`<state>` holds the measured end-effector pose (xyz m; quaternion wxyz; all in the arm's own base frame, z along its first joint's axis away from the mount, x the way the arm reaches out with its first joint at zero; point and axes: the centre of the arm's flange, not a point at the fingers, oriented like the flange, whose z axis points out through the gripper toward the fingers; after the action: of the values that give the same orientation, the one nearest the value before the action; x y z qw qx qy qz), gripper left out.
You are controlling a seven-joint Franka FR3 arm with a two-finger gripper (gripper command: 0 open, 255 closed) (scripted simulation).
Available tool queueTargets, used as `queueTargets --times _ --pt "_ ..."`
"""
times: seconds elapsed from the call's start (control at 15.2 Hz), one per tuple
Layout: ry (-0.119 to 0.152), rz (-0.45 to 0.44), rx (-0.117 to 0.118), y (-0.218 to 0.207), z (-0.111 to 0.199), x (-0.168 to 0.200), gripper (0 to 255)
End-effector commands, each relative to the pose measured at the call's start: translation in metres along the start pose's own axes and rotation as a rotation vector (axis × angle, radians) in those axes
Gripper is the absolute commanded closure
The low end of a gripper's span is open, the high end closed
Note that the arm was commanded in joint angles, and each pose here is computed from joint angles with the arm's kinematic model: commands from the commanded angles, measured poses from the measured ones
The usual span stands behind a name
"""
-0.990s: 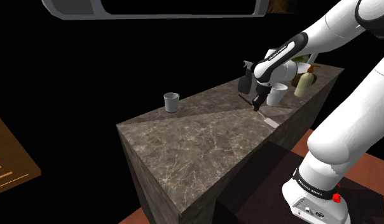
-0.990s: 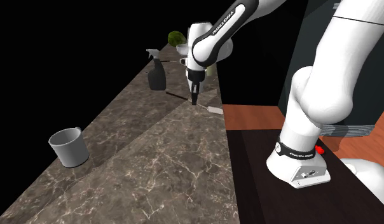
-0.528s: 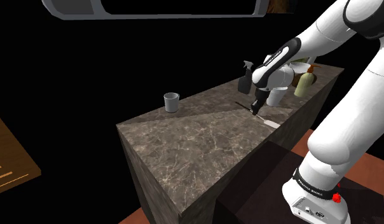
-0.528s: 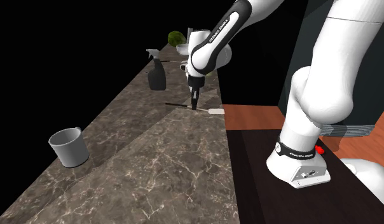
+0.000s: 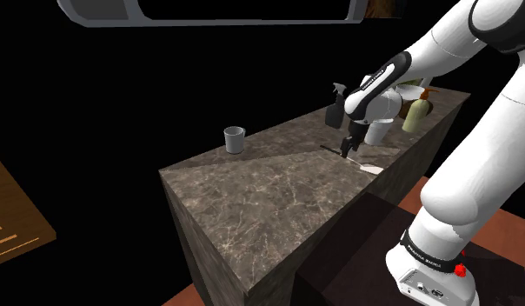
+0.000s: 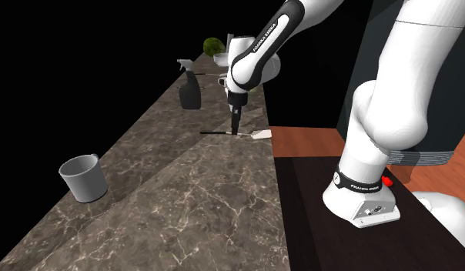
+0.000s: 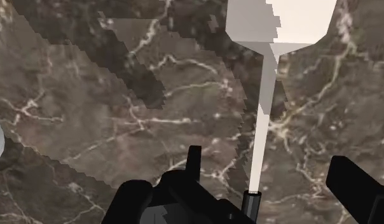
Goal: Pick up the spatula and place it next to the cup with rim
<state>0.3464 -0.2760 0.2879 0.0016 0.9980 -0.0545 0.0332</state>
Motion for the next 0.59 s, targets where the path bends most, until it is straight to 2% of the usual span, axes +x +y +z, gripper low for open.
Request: queueTargets --times 0.0,0.07,0.33,0.53 --pt "0.000 0.000 0.000 0.000 0.000 0.000 0" --pt "0.000 0.000 0.000 0.000 0.000 0.000 0" --pt "0.000 0.000 0.000 0.000 -0.050 0.000 0" --pt "0.000 0.000 0.000 0.000 -0.050 0.000 0"
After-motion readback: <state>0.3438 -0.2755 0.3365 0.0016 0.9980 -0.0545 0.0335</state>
